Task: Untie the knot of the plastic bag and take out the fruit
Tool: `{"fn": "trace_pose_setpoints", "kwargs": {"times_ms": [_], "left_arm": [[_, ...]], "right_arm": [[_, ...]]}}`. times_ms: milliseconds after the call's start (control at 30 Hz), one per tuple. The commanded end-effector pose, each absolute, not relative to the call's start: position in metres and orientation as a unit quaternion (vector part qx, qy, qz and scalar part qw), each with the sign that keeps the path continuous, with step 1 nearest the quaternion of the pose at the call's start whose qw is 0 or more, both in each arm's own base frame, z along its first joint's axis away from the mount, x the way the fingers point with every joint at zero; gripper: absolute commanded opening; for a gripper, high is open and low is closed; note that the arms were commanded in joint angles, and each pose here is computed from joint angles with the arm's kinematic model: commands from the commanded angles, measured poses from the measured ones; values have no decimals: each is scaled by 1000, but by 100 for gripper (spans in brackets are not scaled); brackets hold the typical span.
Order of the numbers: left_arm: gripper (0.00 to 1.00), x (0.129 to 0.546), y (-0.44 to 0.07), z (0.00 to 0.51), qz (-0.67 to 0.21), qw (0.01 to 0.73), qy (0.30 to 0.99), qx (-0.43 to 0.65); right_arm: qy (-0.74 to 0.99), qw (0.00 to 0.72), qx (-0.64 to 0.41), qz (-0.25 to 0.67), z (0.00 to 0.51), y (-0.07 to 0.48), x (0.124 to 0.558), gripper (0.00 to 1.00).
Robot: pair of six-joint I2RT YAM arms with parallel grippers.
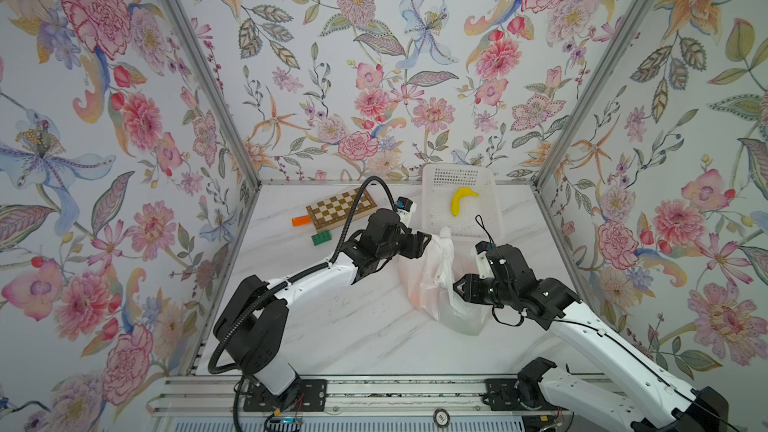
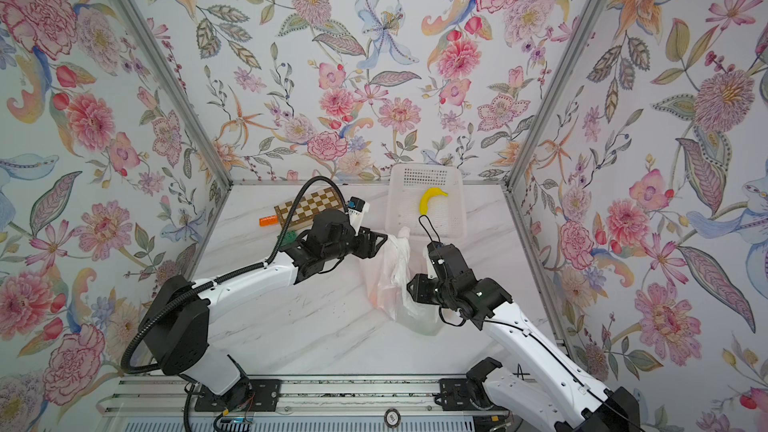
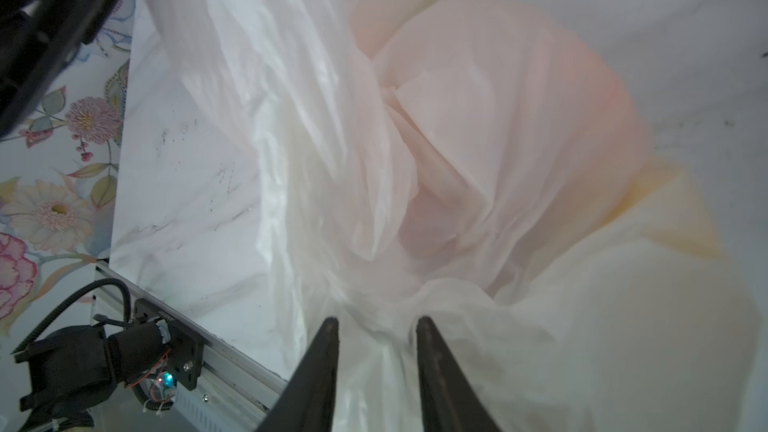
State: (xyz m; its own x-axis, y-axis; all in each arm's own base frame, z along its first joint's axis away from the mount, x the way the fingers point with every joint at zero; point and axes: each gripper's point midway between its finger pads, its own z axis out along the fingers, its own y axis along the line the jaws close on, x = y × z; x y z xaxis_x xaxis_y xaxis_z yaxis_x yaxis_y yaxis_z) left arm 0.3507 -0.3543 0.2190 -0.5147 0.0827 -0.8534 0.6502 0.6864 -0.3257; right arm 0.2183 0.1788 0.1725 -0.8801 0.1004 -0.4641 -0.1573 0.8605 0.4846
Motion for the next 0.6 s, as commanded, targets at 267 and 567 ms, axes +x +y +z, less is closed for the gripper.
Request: {"fn": "trace_pose_setpoints", "kwargs": {"times_ms": [267,567], "left_arm": [[78,321,-386,249,-298,412,703,497],[82,327,-403,210,-305,311,730,527]], "right_arm": [[921,279,-39,270,201,200,255,44],[922,264,-39,281,182,208,261,21]]}}
